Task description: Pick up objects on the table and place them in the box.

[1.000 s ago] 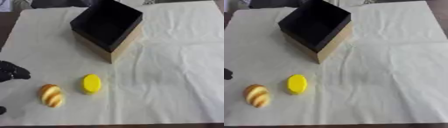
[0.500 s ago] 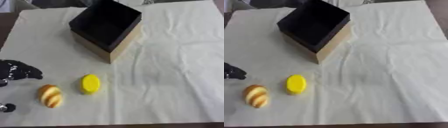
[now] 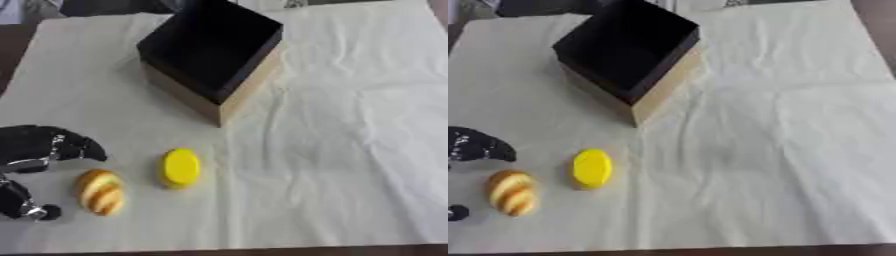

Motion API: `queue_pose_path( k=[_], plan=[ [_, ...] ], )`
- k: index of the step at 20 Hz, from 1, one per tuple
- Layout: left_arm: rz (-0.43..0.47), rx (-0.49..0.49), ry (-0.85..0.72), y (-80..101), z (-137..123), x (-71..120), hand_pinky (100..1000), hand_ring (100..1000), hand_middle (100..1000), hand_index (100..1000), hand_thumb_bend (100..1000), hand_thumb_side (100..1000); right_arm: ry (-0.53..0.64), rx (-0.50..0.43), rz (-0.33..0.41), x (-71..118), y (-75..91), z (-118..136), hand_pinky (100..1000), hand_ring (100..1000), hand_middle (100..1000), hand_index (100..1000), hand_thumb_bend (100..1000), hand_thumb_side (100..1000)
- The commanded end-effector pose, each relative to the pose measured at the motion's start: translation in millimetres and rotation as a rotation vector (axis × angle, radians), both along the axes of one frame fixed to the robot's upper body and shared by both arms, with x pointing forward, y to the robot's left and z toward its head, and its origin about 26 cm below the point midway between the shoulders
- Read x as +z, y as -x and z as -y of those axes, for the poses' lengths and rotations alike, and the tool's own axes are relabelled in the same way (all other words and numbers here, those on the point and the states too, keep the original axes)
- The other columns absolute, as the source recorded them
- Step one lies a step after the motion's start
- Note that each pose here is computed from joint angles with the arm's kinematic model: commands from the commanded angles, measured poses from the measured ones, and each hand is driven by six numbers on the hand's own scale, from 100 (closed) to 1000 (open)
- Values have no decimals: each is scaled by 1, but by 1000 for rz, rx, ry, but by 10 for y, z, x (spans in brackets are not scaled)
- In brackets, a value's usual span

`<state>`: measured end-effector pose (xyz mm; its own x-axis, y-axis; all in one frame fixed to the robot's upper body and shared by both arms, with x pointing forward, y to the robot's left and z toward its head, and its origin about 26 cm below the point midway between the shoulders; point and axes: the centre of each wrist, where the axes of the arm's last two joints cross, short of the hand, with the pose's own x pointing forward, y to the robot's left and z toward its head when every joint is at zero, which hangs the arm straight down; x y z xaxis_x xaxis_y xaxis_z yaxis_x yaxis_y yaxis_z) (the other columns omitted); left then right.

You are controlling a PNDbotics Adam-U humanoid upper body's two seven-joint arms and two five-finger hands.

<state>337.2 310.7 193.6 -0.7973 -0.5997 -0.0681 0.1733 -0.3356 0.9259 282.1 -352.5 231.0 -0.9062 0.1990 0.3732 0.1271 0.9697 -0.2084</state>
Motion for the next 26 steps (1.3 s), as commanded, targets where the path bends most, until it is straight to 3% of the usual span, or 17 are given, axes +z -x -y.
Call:
queue_pose_path(
  k=[1, 7, 13, 14, 15, 16, 20, 22, 26],
  plan=[
    [-13, -59, -121, -32, 4, 22, 866, 860, 841, 929, 593, 100, 15, 10, 23, 78, 22, -12, 928, 877, 602, 808, 100, 564],
    [-12, -73, -138, -63, 58, -70, 819, 789, 766, 871, 518, 100, 13, 9, 20, 71, 23, -12, 929, 878, 602, 808, 100, 572],
    [117, -26, -53, -34, 69, -42, 681, 569, 505, 622, 290, 100, 6, 4, 19, 62, 27, -5, 930, 877, 602, 808, 100, 573],
    [143, -18, -32, -28, 67, -32, 668, 546, 472, 581, 172, 100, 5, 4, 18, 60, 27, -4, 930, 877, 601, 809, 100, 574],
    [172, -11, -11, -20, 65, -12, 661, 534, 454, 558, 282, 100, 5, 3, 18, 58, 28, -4, 930, 877, 601, 809, 100, 574],
    [199, -7, 7, -10, 62, 14, 656, 525, 439, 542, 297, 100, 5, 3, 18, 57, 28, -3, 930, 877, 602, 809, 100, 572],
    [343, 9, 110, 42, 24, 317, 654, 519, 440, 544, 277, 100, 6, -2, 22, 61, 33, 9, 928, 876, 602, 809, 100, 561],
    [431, 16, 175, 43, 1, 575, 654, 515, 446, 545, 264, 100, 9, -2, 26, 68, 34, 11, 928, 876, 603, 809, 100, 557],
    [527, -24, 322, -90, 11, 1012, 667, 507, 446, 542, 177, 100, 14, 5, 28, 79, 30, 4, 928, 876, 603, 809, 100, 553]
  ],
)
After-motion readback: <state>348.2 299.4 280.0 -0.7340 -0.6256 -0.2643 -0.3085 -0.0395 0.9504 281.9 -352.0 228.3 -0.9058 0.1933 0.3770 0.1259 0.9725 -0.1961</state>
